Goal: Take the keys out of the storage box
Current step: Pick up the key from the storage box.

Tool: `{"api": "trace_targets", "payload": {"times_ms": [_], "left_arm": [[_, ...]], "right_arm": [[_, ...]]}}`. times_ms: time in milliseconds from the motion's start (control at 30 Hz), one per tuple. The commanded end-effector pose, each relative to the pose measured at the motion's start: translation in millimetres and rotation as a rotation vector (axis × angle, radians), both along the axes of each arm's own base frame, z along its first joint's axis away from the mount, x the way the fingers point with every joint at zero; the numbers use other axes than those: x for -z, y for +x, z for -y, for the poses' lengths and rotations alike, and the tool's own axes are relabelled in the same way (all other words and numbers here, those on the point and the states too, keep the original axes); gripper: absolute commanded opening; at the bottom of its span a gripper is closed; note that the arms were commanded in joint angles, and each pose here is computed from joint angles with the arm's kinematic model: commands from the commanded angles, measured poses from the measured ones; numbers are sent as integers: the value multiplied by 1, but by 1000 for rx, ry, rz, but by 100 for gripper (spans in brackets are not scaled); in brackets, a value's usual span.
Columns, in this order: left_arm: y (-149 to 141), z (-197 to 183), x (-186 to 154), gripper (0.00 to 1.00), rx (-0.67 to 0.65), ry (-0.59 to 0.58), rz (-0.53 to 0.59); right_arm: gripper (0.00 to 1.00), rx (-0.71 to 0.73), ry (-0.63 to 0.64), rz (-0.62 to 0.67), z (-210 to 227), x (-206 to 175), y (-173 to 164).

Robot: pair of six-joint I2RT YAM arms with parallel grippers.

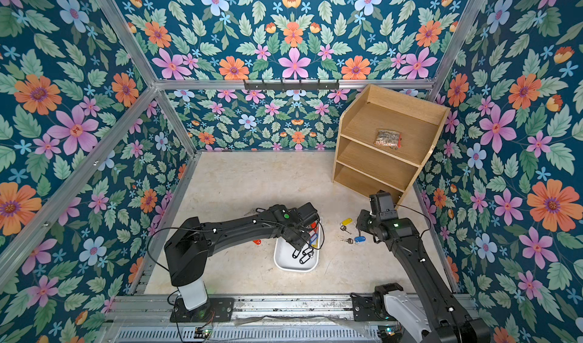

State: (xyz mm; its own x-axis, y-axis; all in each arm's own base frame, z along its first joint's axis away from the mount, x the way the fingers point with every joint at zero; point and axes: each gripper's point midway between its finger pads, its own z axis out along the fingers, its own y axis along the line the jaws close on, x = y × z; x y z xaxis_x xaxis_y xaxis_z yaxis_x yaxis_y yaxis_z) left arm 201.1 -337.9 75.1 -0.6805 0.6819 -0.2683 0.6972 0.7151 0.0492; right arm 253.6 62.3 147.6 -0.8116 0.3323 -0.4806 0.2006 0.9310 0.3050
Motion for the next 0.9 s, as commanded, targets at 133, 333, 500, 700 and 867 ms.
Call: {"api": "trace_targets", "payload": {"times_ms": [133, 333, 500, 700, 867], "left_arm": [[-10, -2, 22, 51, 45, 32, -44], [-16, -1, 36, 49, 59, 40, -76], [-18, -1, 47, 48, 59, 56, -90], [-16, -1, 54, 43, 56, 68, -87], [-13, -3, 57, 38, 49, 87, -77]], "right_arm": [[48, 2, -4, 11, 0, -1, 2], [47, 3, -4, 12, 1, -1, 2], [47, 2, -4, 10, 1, -1, 2], [46, 2, -3, 12, 0, -1, 2], [45, 0, -2, 12, 0, -2, 2]]}}
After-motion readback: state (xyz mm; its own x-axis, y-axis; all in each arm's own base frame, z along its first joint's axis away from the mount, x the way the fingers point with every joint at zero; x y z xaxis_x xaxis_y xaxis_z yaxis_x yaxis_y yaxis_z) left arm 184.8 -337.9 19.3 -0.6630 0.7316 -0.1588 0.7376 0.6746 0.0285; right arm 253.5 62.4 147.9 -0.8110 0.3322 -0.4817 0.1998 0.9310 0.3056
